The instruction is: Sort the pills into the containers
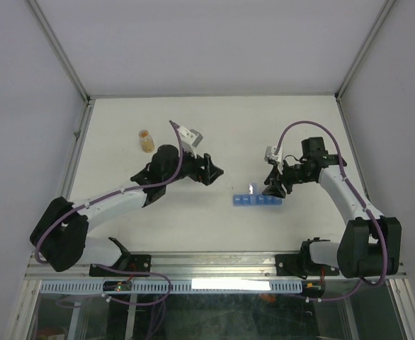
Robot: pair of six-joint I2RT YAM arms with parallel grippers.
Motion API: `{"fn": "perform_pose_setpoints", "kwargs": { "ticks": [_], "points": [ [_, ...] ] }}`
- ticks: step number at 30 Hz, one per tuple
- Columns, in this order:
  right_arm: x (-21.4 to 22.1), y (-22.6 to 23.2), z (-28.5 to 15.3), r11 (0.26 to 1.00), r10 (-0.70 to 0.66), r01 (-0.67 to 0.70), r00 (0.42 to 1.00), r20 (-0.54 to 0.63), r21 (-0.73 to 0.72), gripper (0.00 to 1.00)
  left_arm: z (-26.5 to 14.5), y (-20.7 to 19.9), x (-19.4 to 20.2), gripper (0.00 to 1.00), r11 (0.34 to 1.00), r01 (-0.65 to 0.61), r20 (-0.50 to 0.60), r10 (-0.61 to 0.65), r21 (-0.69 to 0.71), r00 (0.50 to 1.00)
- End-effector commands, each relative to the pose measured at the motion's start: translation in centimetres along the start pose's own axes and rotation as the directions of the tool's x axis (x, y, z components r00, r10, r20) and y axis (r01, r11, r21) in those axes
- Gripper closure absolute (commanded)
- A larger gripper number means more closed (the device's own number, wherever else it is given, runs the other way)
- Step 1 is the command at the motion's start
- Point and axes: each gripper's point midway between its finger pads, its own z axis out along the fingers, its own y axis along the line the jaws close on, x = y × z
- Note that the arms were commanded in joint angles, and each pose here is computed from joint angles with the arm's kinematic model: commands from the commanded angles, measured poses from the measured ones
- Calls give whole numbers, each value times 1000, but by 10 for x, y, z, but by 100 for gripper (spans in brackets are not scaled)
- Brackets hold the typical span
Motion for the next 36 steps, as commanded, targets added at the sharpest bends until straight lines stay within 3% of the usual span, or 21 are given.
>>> {"fn": "perform_pose_setpoints", "kwargs": {
  "ticks": [1, 3, 12, 15, 21, 26, 28, 33, 36],
  "points": [
    [-19, 0, -8, 998, -65, 64, 997, 48, 20, 53, -35, 47, -74, 12, 966, 86, 206, -36, -243, 978],
    [-20, 0, -8, 998, -66, 65, 997, 50, 22, 52, -52, 67, -92, 2, 943, 123, 269, -37, -310, 963],
    [-23, 1, -10, 997, -76, 75, 996, 55, 28, 52, -104, 164, -131, 1, 804, 353, 435, -132, -479, 891],
    [-24, 1, -11, 997, -78, 76, 995, 56, 29, 52, -109, 178, -130, 1, 771, 395, 461, -150, -499, 875],
    [-23, 2, -10, 997, -73, 71, 996, 56, 23, 52, -93, 193, -87, 1, 704, 419, 356, -247, -573, 901],
    [-24, 3, -10, 997, -72, 72, 996, 61, 16, 52, -93, 205, -63, 1, 546, 287, 260, -128, -787, 957],
    [-24, 3, -10, 997, -72, 71, 996, 60, 16, 52, -85, 211, -48, 1, 510, 248, 204, -141, -823, 969],
    [-23, 3, -10, 997, -72, 71, 996, 59, 16, 52, -77, 217, -29, 1, 460, 175, 121, -145, -870, 982],
    [-23, 3, -9, 998, -69, 69, 996, 57, 16, 52, -74, 218, -23, 2, 464, 160, 99, -152, -871, 983]
  ]
}}
